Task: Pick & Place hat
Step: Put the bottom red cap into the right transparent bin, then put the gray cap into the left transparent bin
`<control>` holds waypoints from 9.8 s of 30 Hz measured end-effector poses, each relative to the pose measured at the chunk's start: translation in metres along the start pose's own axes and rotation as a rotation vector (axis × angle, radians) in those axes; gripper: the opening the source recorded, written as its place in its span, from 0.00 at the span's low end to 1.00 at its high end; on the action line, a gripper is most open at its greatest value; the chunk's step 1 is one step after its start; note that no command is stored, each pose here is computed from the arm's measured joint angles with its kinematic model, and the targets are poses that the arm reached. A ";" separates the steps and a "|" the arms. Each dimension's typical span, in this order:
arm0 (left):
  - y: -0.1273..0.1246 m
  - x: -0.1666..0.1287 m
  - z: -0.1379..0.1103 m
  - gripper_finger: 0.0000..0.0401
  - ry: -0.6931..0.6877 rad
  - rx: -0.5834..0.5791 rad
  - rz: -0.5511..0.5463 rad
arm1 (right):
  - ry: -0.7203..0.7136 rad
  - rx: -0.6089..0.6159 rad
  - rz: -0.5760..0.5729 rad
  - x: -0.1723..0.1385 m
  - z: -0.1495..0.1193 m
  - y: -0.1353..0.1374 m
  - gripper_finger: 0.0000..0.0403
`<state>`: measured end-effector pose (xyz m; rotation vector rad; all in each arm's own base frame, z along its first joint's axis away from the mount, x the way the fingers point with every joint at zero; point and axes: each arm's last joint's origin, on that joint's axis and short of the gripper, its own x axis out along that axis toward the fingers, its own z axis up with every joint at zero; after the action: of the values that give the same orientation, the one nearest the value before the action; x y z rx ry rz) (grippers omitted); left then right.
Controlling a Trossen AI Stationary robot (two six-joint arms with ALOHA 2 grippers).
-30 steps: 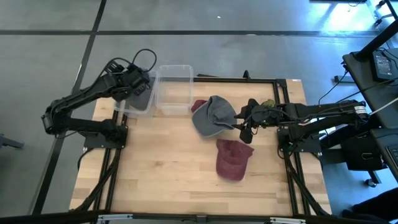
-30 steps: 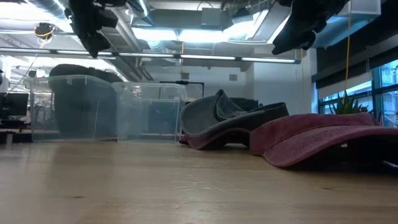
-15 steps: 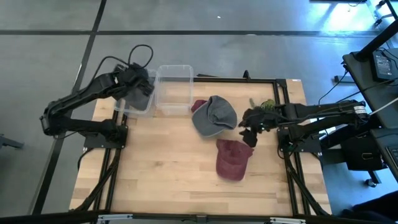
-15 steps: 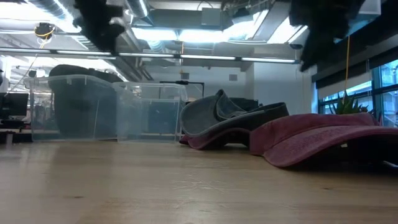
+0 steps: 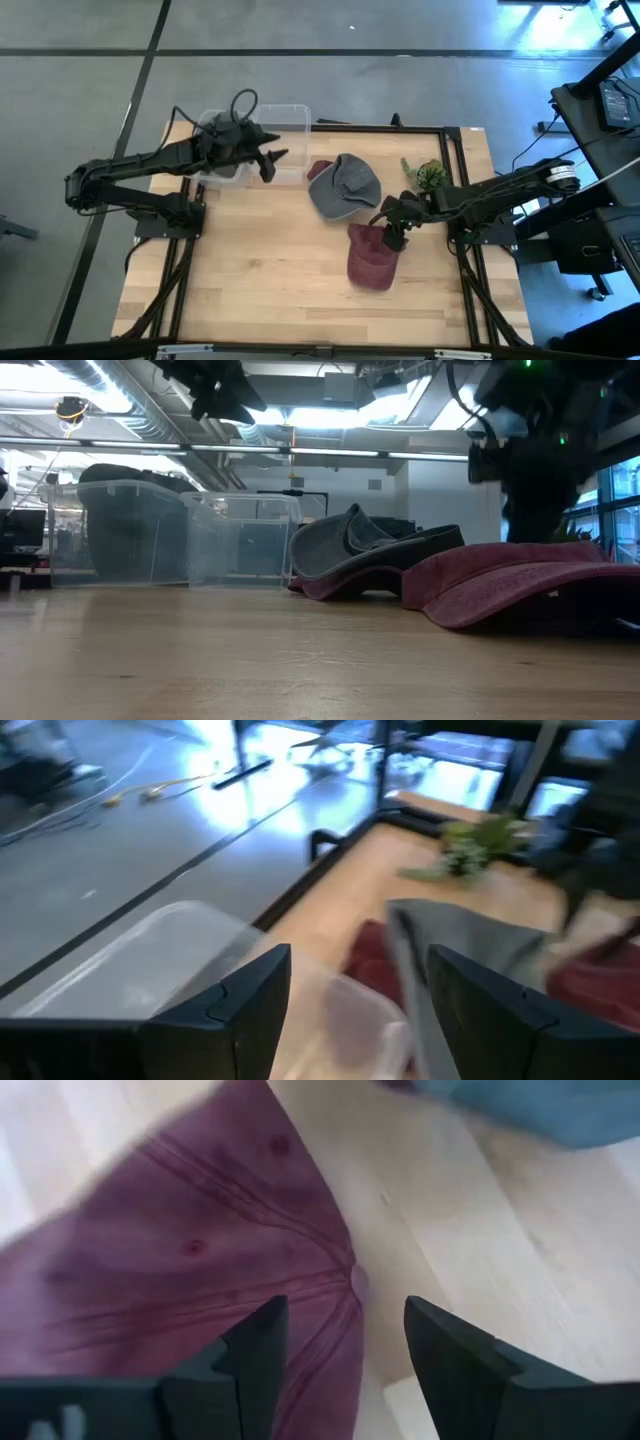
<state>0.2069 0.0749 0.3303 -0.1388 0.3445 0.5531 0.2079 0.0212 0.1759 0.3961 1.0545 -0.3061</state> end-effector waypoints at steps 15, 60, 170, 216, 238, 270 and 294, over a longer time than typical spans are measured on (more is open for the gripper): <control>-0.023 -0.002 -0.011 0.57 0.011 0.056 -0.104 | 0.075 -0.164 -0.047 0.060 -0.012 0.004 0.44; -0.043 0.024 0.024 0.56 -0.137 0.024 -0.306 | -0.475 -0.571 -0.251 -0.146 0.120 0.074 0.09; 0.083 0.088 -0.045 0.02 -0.113 0.245 0.235 | -0.364 -0.409 -0.270 -0.149 0.133 0.035 0.56; 0.094 0.085 -0.060 0.37 0.071 0.219 0.559 | -0.254 -0.344 -0.294 -0.140 0.127 0.032 0.56; 0.085 0.042 -0.037 0.36 -0.072 0.029 0.381 | 0.032 -0.506 -0.545 -0.064 0.086 -0.007 0.56; 0.072 0.038 -0.034 0.37 -0.096 0.017 0.200 | -0.006 -1.237 -0.622 0.024 0.042 -0.040 0.56; 0.067 0.038 -0.033 0.36 -0.102 -0.010 0.124 | -0.320 -1.175 -0.577 0.018 0.062 -0.022 0.02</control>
<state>0.1916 0.1431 0.2831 -0.0991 0.2519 0.6823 0.2544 -0.0274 0.1834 -0.9954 0.8485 -0.1994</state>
